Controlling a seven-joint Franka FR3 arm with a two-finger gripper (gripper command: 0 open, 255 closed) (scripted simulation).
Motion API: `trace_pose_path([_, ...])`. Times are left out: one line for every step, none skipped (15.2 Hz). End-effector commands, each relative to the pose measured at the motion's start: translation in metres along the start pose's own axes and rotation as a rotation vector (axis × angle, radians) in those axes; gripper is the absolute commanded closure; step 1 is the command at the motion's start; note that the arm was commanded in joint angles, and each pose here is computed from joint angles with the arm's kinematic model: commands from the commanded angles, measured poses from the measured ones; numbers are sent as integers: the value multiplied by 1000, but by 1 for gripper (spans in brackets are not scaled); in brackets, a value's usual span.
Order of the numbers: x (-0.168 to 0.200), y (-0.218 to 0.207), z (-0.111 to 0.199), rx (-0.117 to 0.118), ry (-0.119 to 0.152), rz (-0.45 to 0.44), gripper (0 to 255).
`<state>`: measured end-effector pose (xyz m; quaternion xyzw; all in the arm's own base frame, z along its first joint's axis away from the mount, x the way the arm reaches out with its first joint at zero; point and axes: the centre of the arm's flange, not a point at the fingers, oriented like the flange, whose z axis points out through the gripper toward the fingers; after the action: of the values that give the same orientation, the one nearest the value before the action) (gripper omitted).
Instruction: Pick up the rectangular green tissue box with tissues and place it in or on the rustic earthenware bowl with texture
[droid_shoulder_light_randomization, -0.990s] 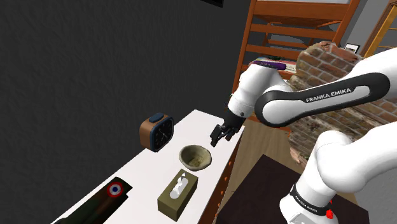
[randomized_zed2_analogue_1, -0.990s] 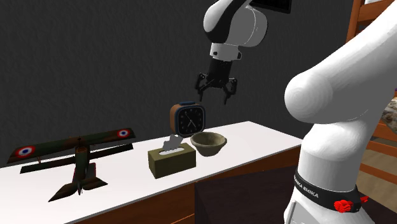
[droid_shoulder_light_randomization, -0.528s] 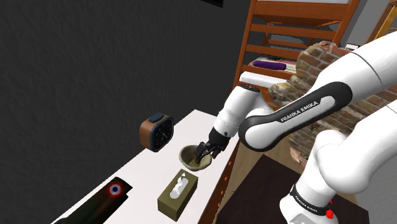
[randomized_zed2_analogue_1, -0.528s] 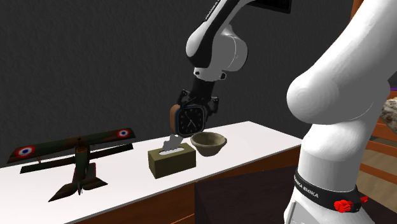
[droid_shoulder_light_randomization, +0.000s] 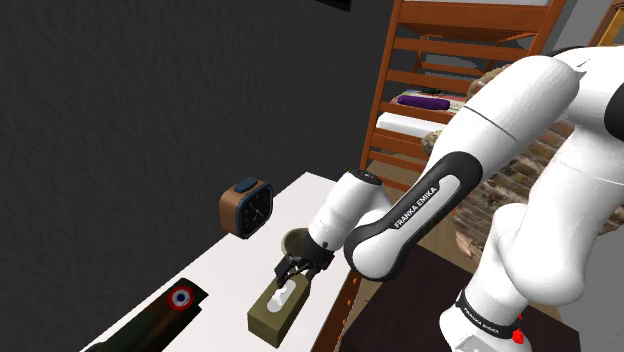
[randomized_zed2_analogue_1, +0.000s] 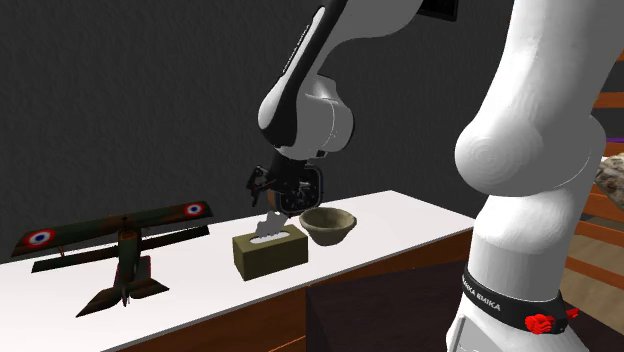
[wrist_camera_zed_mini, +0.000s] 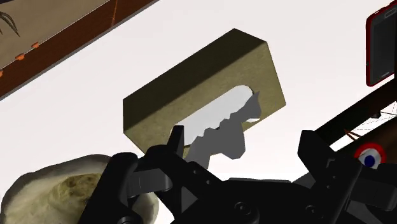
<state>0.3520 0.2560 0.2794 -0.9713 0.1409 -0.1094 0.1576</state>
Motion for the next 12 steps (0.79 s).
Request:
trace_pose_path([-5,-11,20,22,2,20,0])
trace_pose_path([-5,-11,26,22,2,20,0])
trace_pose_path([-5,-11,31,22,2,20,0])
trace_pose_path([-5,-11,36,22,2,20,0])
trace_pose_path([-5,-11,42,22,2,20,0])
trace_pose_path([-5,-11,47,22,2,20,0])
trace_pose_path([-5,-11,52,22,2,20,0])
trace_pose_path([-5,-11,57,22,2,20,0])
trace_pose_path([-5,-12,60,22,2,20,0])
trace_pose_path([-5,-12,60,22,2,20,0])
trace_pose_path([-5,-12,60,22,2,20,0])
trace_pose_path([-5,-12,60,22,2,20,0])
